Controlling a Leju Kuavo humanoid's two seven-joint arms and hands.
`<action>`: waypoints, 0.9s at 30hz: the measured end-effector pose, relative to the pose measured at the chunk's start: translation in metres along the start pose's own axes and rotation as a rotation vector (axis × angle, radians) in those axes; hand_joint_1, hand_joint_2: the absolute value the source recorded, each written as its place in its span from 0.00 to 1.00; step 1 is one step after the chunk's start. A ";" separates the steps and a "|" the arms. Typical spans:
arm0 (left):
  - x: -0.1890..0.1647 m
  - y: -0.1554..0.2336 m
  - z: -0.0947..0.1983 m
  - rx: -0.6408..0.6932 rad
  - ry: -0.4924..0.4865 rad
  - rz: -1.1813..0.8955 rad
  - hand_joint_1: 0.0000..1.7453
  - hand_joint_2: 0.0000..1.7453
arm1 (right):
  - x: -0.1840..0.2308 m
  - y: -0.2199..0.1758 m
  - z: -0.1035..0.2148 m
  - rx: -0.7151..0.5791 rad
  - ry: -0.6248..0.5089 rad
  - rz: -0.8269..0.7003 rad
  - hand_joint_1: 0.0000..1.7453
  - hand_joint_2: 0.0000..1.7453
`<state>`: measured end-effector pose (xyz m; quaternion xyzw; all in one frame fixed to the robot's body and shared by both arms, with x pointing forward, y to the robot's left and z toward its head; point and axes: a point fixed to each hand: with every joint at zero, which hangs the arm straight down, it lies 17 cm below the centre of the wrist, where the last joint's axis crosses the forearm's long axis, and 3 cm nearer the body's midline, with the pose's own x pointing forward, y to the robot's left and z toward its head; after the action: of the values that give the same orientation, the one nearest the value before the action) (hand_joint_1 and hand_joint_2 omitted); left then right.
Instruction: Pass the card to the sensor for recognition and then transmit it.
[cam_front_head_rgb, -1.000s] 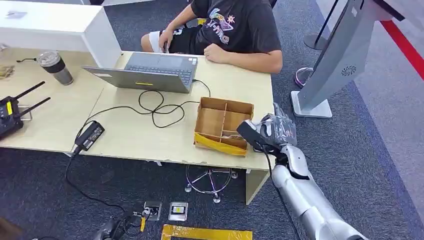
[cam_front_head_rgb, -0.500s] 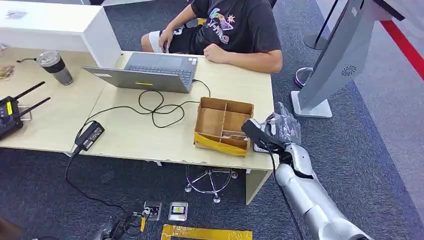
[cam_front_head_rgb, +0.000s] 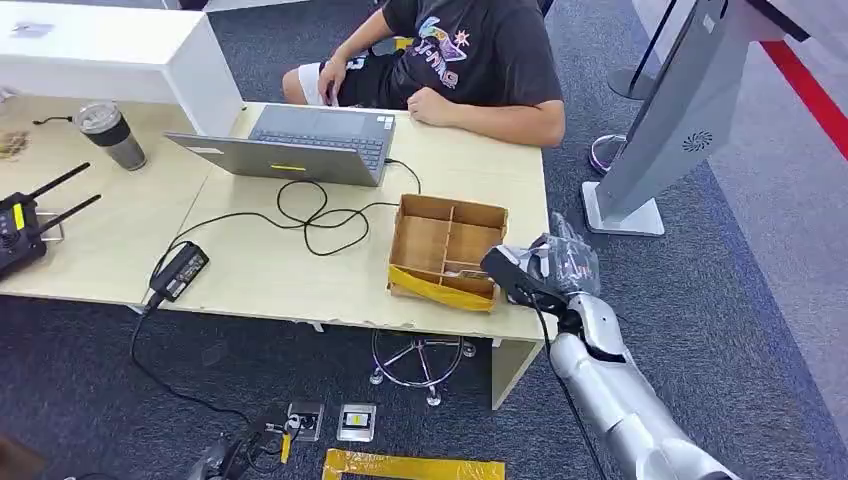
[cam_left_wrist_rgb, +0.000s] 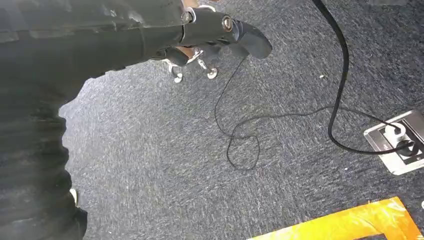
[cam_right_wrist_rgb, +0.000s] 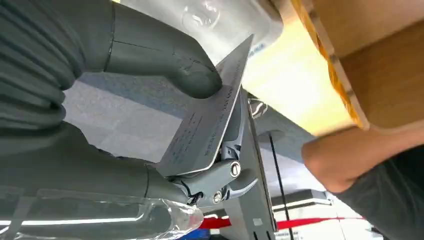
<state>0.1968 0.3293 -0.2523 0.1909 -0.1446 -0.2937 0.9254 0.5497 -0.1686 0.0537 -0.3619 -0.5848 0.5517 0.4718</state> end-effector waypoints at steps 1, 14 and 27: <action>0.000 0.000 0.000 0.000 0.000 0.000 0.00 1.00 | 0.001 0.004 0.002 0.008 0.001 -0.002 1.00 1.00; 0.000 0.000 0.000 -0.001 0.000 -0.001 0.00 1.00 | -0.007 0.034 0.016 0.084 0.049 -0.023 1.00 1.00; 0.002 0.000 0.000 -0.001 -0.004 -0.008 0.00 1.00 | -0.032 0.048 0.028 0.119 0.110 -0.023 1.00 1.00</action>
<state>0.1981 0.3281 -0.2519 0.1906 -0.1454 -0.2978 0.9240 0.5282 -0.2012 0.0027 -0.3562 -0.5281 0.5595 0.5303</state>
